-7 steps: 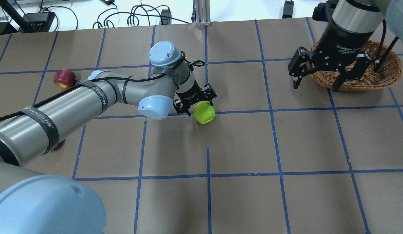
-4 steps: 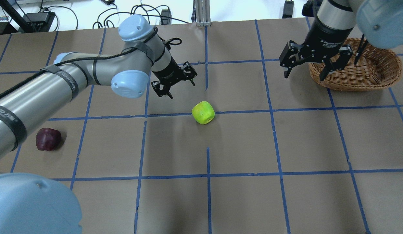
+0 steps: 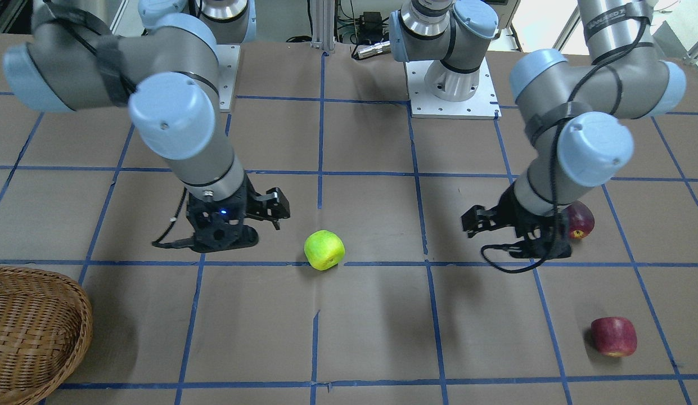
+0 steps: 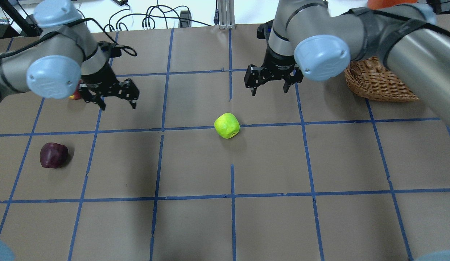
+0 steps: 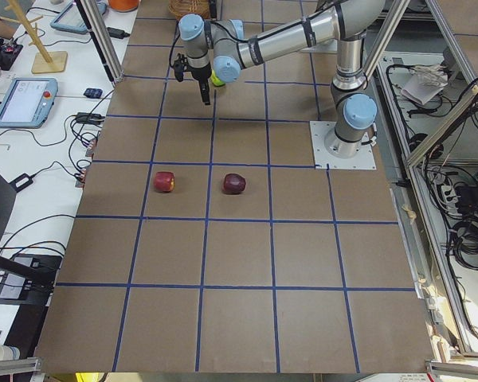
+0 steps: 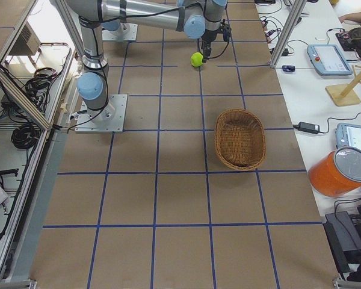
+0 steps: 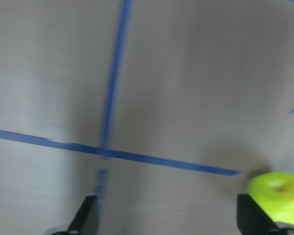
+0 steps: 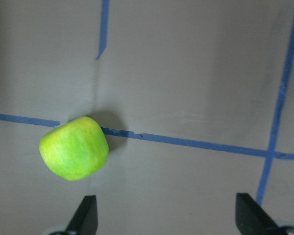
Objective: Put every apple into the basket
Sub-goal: 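Lower right gripper onto green apple while left gripper reaches dark red apple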
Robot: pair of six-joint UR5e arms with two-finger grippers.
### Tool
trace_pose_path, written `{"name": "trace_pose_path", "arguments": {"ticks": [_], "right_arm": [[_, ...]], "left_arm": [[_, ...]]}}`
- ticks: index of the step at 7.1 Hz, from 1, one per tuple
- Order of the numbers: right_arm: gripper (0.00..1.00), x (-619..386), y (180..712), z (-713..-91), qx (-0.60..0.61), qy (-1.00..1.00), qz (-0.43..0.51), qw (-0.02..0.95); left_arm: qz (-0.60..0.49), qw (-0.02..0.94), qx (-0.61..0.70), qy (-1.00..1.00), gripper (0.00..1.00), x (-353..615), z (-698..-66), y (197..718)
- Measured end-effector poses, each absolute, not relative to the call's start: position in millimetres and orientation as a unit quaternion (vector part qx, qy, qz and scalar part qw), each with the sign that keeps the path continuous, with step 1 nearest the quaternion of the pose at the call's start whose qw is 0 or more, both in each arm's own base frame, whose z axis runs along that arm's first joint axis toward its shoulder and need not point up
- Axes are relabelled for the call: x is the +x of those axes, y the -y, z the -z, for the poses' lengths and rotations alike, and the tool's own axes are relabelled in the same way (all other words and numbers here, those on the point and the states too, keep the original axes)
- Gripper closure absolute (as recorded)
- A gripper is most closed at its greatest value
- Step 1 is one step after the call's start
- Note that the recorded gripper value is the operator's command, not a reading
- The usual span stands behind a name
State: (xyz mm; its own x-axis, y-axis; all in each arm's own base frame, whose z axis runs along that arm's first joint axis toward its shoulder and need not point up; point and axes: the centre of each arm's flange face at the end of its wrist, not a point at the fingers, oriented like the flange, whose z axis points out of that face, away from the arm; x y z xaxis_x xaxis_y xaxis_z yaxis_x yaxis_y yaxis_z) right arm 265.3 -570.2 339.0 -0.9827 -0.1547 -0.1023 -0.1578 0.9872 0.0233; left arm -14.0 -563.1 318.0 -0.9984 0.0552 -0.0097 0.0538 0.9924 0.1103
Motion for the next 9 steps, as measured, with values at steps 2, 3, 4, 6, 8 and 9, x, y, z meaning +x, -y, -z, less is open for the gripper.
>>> {"name": "trace_pose_path", "arguments": {"ticks": [2,3,4,6,8,9], "right_arm": [[0.0,318,559,-308,-0.118,-0.99,-0.028,0.076],[0.0,330,556,-297,-0.127,-0.987,-0.038,0.091],[0.0,336,557,-282,-0.136,-0.985,-0.049,0.097],[0.0,341,562,-252,-0.146,-0.982,-0.07,0.098],[0.0,343,563,-230,-0.149,-0.98,-0.087,0.096],[0.0,346,563,-223,-0.152,-0.979,-0.092,0.095]], "left_arm": [[-0.06,0.007,0.107,-0.992,0.0,95,-318,535],[-0.063,-0.001,0.131,-0.989,0.0,139,-311,521],[-0.06,-0.003,0.148,-0.987,0.0,169,-298,511],[-0.042,0.009,0.173,-0.984,0.0,194,-252,495],[-0.034,0.016,0.179,-0.983,0.0,194,-201,484],[-0.041,0.012,0.181,-0.983,0.0,195,-181,483]]}}
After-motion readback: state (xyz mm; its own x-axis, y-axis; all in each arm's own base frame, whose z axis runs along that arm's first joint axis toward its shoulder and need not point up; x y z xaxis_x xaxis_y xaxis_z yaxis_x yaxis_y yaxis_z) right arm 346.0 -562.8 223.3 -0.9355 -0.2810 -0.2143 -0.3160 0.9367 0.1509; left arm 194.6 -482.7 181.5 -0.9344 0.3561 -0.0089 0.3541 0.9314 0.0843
